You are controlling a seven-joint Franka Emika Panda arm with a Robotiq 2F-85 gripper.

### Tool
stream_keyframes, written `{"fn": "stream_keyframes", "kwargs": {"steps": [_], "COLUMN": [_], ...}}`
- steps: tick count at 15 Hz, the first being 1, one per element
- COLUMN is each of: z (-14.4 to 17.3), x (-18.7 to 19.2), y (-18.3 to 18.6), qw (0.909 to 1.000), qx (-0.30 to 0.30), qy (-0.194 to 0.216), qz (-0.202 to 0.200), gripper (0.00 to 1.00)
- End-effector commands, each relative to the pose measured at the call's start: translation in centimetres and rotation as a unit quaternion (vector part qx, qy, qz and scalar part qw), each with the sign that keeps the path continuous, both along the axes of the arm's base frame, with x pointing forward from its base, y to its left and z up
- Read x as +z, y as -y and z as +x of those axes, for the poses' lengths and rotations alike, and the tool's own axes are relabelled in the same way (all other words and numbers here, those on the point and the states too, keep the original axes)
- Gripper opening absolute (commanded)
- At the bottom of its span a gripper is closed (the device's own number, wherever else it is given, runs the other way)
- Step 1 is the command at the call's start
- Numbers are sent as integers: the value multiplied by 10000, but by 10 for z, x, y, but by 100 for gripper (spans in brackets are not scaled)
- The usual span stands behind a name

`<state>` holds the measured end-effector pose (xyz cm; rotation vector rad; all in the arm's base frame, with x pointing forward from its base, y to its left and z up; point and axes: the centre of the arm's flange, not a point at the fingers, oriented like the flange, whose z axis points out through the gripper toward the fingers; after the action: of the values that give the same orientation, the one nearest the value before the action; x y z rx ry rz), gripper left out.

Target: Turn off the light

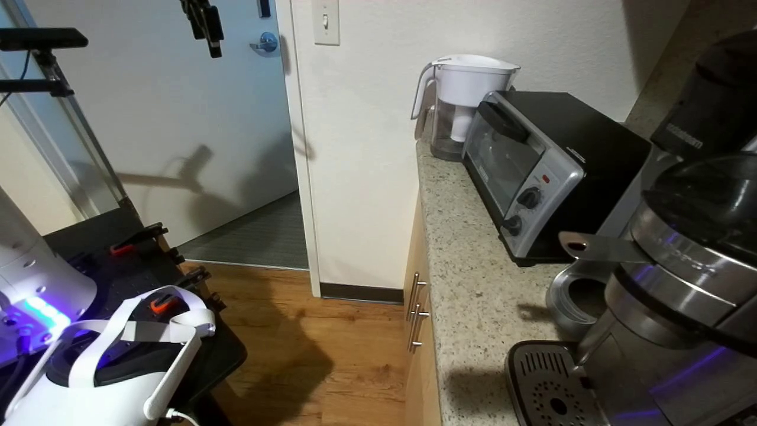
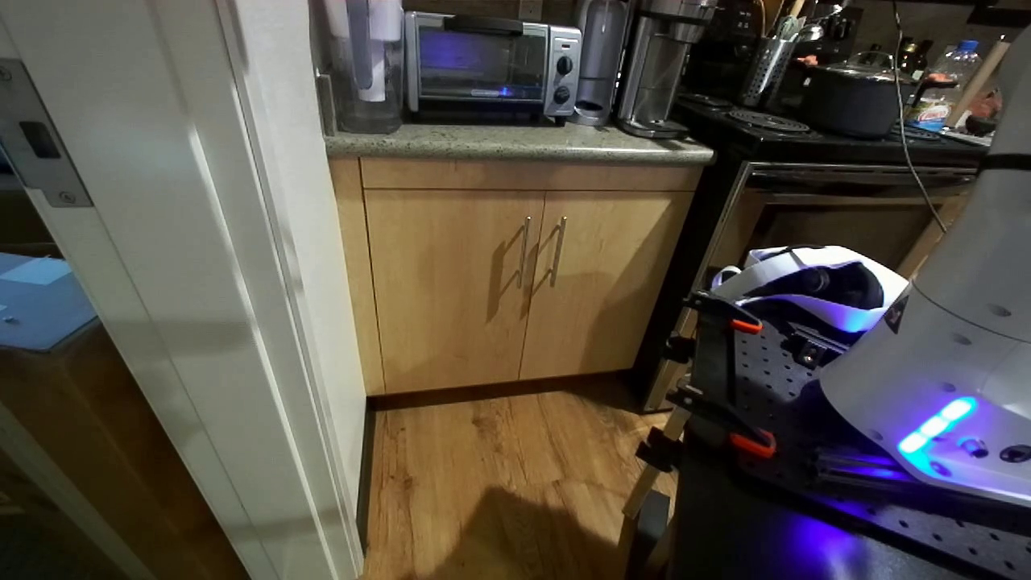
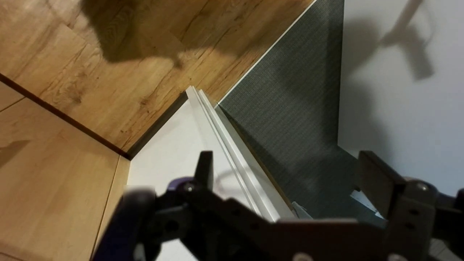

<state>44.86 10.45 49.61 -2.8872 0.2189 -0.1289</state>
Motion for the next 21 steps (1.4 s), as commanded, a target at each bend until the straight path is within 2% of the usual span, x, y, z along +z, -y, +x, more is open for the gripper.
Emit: {"fn": "stream_keyframes", "kwargs": {"steps": [1, 3, 7, 12, 14, 16, 18, 19, 20, 21], "z": [15, 26, 41, 48, 49, 48, 48, 47, 45, 50], "x": [-11, -13, -32, -54, -59, -62, -64, -64, -62, -63], "y": [3, 15, 32, 54, 66, 79, 89, 91, 91, 84], "qw": [9979, 9925, 9761, 9425, 9290, 9198, 9160, 9196, 9289, 9239], "qx": [-221, -354, -484, -595, -678, -791, -903, -912, -831, -887], "qy": [605, 1168, 2118, 3249, 3575, 3772, 3845, 3769, 3589, 3664], "qz": [-48, 84, -55, -516, -676, -736, -708, -629, -385, -657], "gripper": [100, 100, 100, 100, 100, 100, 100, 100, 100, 100]}}
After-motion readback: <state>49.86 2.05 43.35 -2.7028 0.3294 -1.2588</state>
